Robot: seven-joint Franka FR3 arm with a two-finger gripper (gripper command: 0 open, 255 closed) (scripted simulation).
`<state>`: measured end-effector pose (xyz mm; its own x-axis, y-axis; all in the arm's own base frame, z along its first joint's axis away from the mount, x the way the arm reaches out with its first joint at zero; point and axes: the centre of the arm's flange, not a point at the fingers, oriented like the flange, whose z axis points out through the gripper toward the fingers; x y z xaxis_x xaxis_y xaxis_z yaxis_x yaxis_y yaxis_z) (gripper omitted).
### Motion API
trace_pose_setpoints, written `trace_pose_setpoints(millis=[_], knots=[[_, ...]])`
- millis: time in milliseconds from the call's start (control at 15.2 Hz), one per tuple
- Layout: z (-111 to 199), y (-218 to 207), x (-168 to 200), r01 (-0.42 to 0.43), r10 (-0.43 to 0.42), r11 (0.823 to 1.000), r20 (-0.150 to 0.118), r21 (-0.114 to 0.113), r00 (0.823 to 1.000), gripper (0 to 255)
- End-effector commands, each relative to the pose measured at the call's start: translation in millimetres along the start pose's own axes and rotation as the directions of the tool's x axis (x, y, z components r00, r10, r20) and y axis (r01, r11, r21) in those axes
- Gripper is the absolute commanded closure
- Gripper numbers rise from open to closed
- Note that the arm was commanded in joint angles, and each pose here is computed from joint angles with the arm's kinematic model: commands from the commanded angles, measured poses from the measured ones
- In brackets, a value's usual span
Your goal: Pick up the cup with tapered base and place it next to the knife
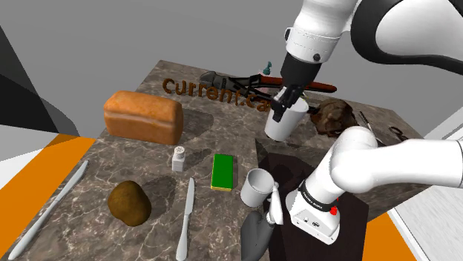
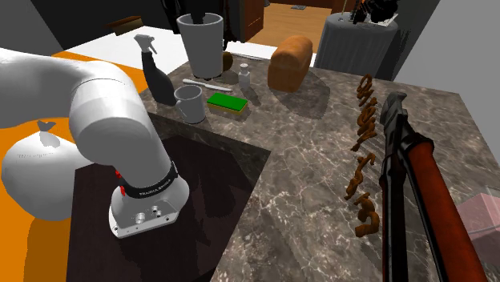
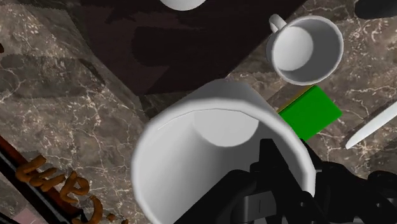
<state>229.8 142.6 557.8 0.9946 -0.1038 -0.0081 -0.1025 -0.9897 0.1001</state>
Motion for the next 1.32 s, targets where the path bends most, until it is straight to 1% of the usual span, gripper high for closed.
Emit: trace_pose_setpoints(millis=[0,1254], knots=[[-3,-23,-14,-0.001,0.001,1.0,0.001,0.001,1.0,255],[-24,-240,-137,-0.001,0.001,1.0,0.001,0.001,1.0,255]])
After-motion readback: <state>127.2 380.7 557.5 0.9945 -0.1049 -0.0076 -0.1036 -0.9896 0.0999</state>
